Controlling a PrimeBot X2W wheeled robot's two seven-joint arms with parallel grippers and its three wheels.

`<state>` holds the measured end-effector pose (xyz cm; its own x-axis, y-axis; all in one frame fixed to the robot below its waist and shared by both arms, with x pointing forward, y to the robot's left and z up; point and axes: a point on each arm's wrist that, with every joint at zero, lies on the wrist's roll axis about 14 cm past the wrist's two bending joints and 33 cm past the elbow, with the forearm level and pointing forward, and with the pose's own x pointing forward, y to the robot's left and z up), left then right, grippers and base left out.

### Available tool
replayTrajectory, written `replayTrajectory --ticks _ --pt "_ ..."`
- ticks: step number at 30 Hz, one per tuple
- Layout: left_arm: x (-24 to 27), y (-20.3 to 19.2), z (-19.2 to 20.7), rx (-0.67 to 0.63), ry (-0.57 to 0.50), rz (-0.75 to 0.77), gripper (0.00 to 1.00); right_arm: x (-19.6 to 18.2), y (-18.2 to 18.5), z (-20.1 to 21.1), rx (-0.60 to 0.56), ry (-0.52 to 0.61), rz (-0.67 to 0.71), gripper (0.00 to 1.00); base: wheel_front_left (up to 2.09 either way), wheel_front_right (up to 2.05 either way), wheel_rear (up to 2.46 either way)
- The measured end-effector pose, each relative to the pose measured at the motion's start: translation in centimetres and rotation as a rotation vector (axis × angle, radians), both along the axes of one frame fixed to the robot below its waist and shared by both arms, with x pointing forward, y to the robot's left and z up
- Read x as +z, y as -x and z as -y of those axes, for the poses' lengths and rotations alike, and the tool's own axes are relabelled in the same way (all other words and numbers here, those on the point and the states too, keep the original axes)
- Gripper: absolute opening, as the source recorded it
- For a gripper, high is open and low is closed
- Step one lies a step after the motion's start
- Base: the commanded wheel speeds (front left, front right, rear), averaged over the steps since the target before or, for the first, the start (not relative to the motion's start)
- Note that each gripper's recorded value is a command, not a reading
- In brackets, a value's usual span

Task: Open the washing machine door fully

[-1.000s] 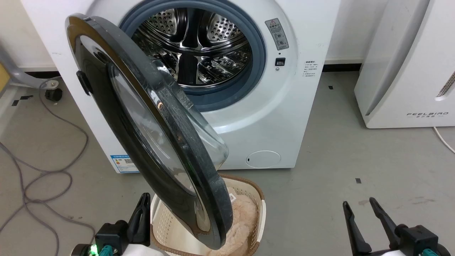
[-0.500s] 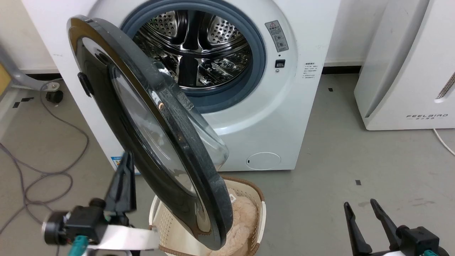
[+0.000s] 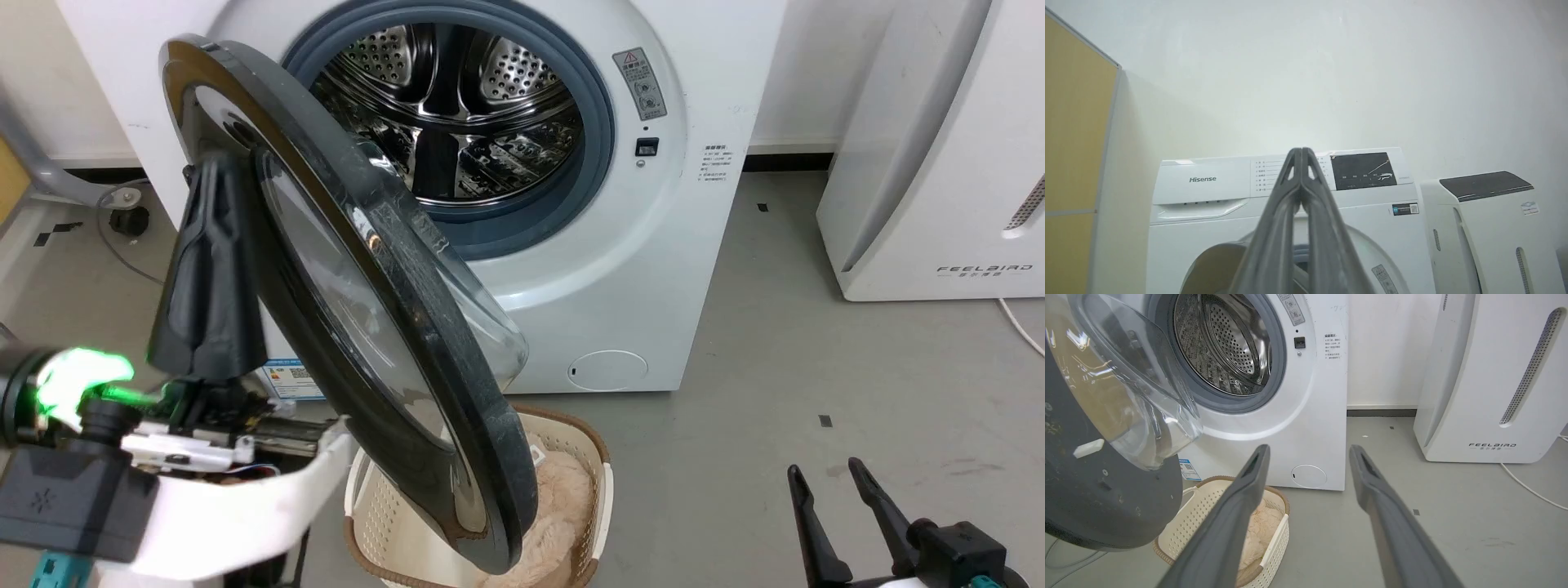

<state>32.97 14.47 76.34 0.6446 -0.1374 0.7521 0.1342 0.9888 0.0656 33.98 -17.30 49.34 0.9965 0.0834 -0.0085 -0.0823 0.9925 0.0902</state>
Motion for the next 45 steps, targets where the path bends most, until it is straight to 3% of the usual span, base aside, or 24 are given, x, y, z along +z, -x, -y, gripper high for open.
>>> replayTrajectory --ticks 6,12,23,27,32,45 --pt "2.2 1.5 4.1 -0.154 -0.028 0.05 0.0 -0.1 0.0 0.0 -0.001 0.001 -0.002 1.0 0.0 0.0 0.0" --pt "0.7 2.0 9.1 -0.33 -0.072 -0.037 0.0 -0.1 0.0 0.1 -0.003 0.002 -0.007 1.0 0.0 0.0 0.0" --pt "-10.5 3.4 16.5 -0.601 -0.152 -0.486 0.0 -0.3 0.1 0.2 -0.005 0.002 -0.014 1.0 0.0 0.0 0.0" --pt "-15.5 3.6 17.2 -0.622 -0.181 -0.672 0.0 -0.5 0.0 0.2 -0.007 0.002 -0.023 1.0 0.0 0.0 0.0" --pt "-19.2 2.7 17.0 -0.592 -0.196 -0.795 0.0 -1.0 -0.1 0.2 -0.006 0.001 -0.039 1.0 0.0 0.0 0.0" --pt "-21.3 -2.1 15.3 -0.44 -0.132 -0.826 0.0 -1.9 0.1 0.5 -0.016 -0.016 -0.071 1.0 0.0 0.0 0.0"
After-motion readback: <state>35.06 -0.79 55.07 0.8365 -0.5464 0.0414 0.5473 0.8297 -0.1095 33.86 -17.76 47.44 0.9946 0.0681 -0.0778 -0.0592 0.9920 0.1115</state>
